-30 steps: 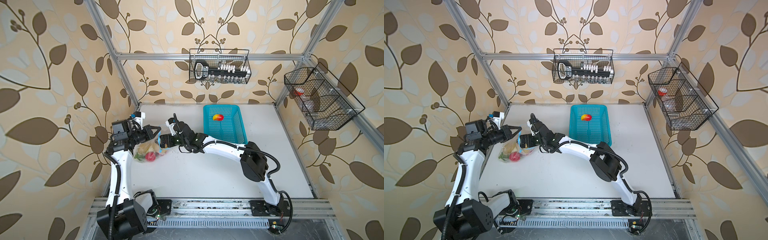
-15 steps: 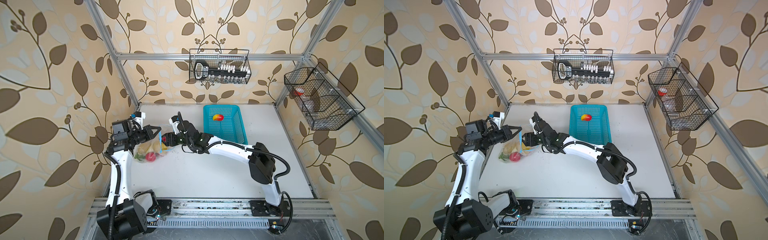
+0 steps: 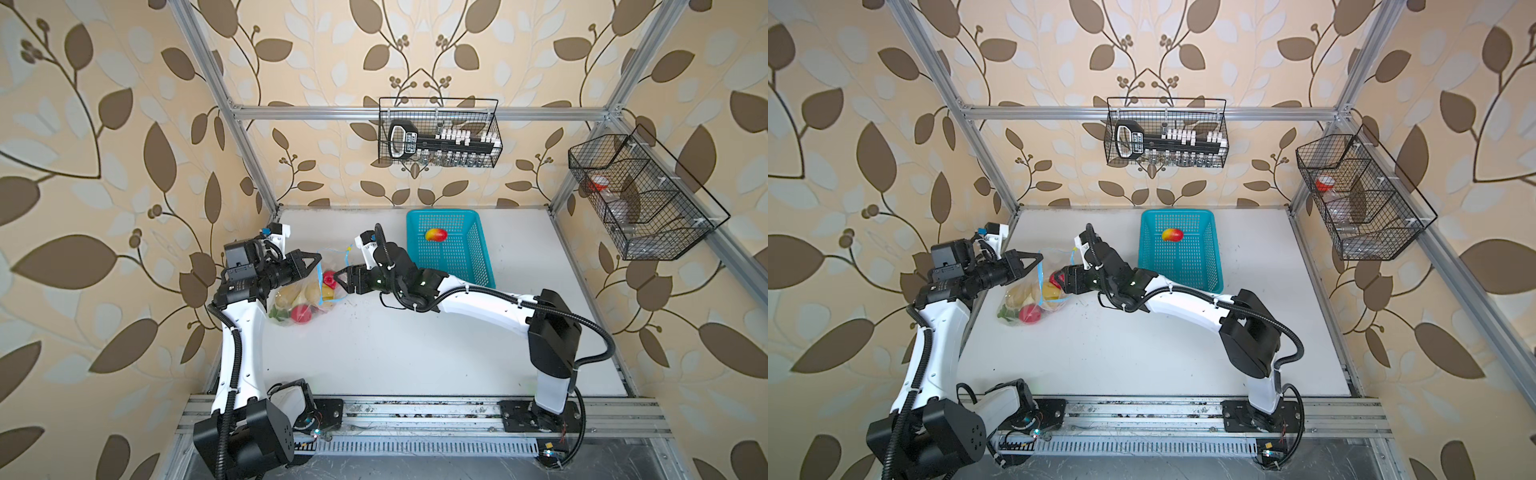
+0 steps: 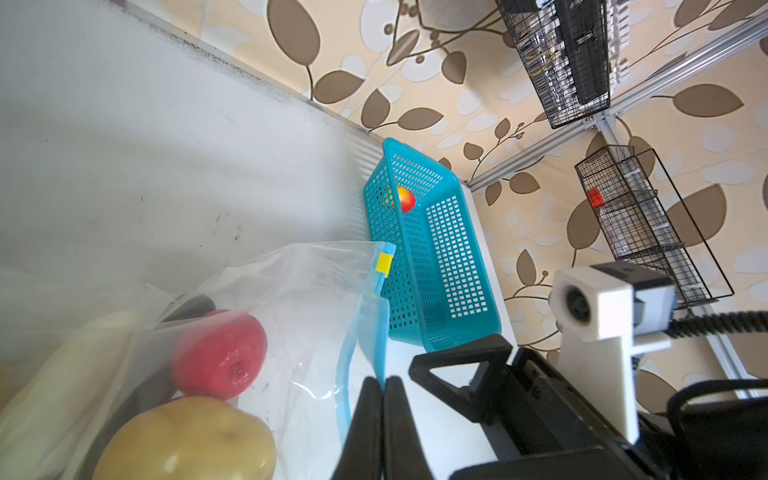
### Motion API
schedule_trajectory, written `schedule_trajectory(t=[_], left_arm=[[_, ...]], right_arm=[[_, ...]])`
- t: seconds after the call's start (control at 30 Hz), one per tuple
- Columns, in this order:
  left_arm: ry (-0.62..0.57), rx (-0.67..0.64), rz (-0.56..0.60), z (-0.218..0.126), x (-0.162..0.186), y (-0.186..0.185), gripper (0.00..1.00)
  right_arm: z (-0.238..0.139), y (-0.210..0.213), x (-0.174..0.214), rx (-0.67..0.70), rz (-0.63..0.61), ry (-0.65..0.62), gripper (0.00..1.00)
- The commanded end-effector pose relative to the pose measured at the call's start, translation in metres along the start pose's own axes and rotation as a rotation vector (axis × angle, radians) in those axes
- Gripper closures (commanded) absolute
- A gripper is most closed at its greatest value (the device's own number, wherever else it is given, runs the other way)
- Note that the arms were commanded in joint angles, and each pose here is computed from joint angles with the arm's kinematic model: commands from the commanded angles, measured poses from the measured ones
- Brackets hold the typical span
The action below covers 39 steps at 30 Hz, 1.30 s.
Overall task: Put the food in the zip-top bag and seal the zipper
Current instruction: 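Raise the right gripper out of the bag and move over the basket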
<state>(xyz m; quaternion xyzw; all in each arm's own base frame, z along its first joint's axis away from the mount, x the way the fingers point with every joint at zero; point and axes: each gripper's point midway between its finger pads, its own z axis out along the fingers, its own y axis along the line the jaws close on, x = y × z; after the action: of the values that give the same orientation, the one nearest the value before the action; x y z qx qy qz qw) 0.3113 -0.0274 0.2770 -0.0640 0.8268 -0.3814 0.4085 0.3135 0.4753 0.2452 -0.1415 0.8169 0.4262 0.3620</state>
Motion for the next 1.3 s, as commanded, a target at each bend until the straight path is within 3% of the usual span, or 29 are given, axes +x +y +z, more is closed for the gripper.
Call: schedule_trajectory(t=[0.0, 0.23, 0.27, 0.7, 0.9, 1.03, 1.27], left_arm=[[-0.03, 0.002, 0.068, -0.005, -0.01, -0.008, 1.0], [-0.028, 0.002, 0.07, -0.006, -0.01, -0.009, 1.0], [-0.028, 0.004, 0.068, -0.006, -0.01, -0.009, 1.0], [-0.019, 0.013, 0.071, -0.006, -0.008, -0.009, 1.0], [-0.017, 0.014, 0.075, -0.005, -0.008, -0.009, 1.0], [-0.015, 0.012, 0.075, -0.005, -0.007, -0.008, 1.0], [-0.022, 0.012, 0.081, -0.006, -0.007, -0.008, 1.0]], right_arm=[[-0.017, -0.009, -0.014, 0.015, 0.036, -0.056, 0.21], [-0.033, -0.031, -0.023, 0.067, 0.053, -0.07, 0.1], [-0.036, -0.033, -0.025, 0.068, 0.053, -0.072, 0.0], [-0.07, -0.072, -0.031, 0.161, 0.095, -0.112, 0.0], [-0.078, -0.094, -0.034, 0.211, 0.161, -0.098, 0.0], [-0.079, -0.115, -0.028, 0.236, 0.267, -0.051, 0.0], [-0.091, -0.147, -0.029, 0.347, 0.318, -0.102, 0.0]])
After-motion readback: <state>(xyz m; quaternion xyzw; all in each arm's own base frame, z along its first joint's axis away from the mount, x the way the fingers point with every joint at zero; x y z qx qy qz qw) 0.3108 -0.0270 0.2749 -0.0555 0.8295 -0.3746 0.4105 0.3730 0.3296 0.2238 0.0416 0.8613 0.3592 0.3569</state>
